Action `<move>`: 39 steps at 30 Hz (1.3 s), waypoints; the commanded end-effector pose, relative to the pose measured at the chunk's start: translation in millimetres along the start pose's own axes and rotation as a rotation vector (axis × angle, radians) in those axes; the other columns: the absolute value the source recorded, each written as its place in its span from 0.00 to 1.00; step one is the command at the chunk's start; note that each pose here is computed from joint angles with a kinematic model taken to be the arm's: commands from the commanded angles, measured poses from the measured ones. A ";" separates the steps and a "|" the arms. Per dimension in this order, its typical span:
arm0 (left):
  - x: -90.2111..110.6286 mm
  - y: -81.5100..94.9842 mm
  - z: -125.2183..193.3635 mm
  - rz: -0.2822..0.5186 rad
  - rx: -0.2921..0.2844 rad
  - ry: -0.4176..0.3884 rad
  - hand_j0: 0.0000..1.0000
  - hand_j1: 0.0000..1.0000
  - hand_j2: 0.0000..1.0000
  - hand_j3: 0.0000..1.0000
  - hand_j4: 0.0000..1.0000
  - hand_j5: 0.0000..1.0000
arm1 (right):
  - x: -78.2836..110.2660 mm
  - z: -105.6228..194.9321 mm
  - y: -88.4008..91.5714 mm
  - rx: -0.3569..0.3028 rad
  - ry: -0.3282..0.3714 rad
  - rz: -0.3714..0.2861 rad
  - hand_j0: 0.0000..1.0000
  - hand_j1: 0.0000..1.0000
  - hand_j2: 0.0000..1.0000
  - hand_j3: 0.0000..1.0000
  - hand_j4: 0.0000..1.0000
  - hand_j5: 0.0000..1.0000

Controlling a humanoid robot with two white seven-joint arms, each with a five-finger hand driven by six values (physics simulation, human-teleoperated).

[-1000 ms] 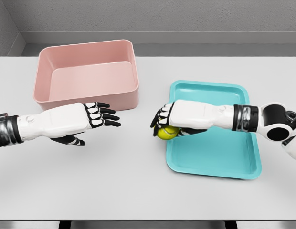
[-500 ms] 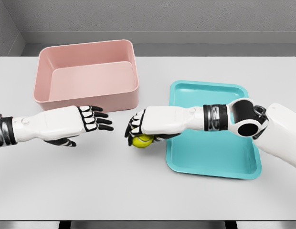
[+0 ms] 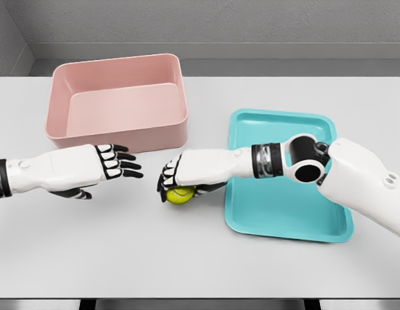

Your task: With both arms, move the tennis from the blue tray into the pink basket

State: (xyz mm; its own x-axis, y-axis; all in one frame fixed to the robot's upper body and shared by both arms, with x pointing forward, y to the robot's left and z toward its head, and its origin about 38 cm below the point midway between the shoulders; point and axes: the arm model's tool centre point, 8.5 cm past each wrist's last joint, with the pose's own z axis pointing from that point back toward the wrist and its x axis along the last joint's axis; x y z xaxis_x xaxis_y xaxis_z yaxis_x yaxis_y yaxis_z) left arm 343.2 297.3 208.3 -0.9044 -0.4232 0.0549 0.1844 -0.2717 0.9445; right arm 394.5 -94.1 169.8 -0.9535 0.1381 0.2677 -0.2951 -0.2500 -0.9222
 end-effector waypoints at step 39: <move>-2.2 5.9 1.1 -0.007 0.017 0.007 1.00 1.00 1.00 1.00 1.00 1.00 | -14.0 15.2 -1.1 0.022 0.051 0.009 1.00 1.00 1.00 1.00 1.00 1.00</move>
State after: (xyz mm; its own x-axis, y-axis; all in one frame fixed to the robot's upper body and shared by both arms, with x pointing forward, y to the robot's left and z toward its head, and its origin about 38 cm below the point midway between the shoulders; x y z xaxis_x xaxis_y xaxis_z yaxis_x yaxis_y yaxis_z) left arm 345.6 297.3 213.2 -0.9040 -0.4253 0.0428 0.1699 -0.2655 0.9490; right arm 407.7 -103.0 168.4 -0.9532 0.1768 0.2452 -0.2872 -0.2759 -0.9173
